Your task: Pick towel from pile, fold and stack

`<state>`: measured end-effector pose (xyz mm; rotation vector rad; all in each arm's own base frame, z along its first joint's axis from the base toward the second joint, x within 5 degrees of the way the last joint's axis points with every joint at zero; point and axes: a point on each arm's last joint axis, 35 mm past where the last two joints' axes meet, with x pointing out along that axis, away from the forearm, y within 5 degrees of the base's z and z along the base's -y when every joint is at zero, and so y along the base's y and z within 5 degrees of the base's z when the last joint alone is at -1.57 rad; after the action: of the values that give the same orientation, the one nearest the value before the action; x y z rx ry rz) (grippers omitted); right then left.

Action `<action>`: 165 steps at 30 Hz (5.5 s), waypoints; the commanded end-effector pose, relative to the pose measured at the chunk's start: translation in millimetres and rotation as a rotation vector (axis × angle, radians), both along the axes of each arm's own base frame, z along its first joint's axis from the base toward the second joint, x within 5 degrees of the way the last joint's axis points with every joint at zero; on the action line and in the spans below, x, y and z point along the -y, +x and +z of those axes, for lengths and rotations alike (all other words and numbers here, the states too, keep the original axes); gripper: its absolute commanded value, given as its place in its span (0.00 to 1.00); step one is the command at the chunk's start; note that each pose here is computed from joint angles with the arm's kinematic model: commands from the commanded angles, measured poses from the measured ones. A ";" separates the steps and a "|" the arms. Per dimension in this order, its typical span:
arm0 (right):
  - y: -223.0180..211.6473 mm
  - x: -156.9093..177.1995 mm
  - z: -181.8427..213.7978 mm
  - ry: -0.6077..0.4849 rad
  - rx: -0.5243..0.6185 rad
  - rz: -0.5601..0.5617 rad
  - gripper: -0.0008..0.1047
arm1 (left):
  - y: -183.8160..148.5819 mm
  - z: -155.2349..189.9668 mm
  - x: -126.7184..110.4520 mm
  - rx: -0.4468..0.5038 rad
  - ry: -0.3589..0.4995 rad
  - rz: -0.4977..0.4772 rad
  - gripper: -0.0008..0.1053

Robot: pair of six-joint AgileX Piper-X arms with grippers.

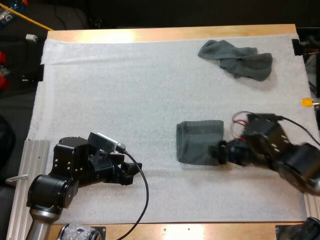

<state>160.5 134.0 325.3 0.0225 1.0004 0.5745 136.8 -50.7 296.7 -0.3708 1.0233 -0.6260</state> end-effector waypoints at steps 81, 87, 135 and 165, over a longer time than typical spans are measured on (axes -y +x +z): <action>-91.0 75.8 31.2 -0.088 0.036 0.023 0.67 | 145.8 -165.0 182.8 -0.648 -0.181 -0.025 0.63; -91.0 75.8 31.2 -0.088 0.036 0.023 0.67 | 146.0 -163.6 183.2 -0.651 -0.190 -0.049 0.20; -91.2 75.5 31.2 -0.082 0.031 0.028 0.67 | 156.9 -125.9 -108.2 -0.555 0.713 0.456 0.10; -91.2 75.5 31.2 -0.082 0.031 0.028 0.67 | 149.2 -90.7 -99.9 -0.474 0.521 0.426 0.55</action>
<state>70.0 58.8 354.3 -0.0716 1.0018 0.5499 287.1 48.7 210.2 -0.2796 1.4385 0.1151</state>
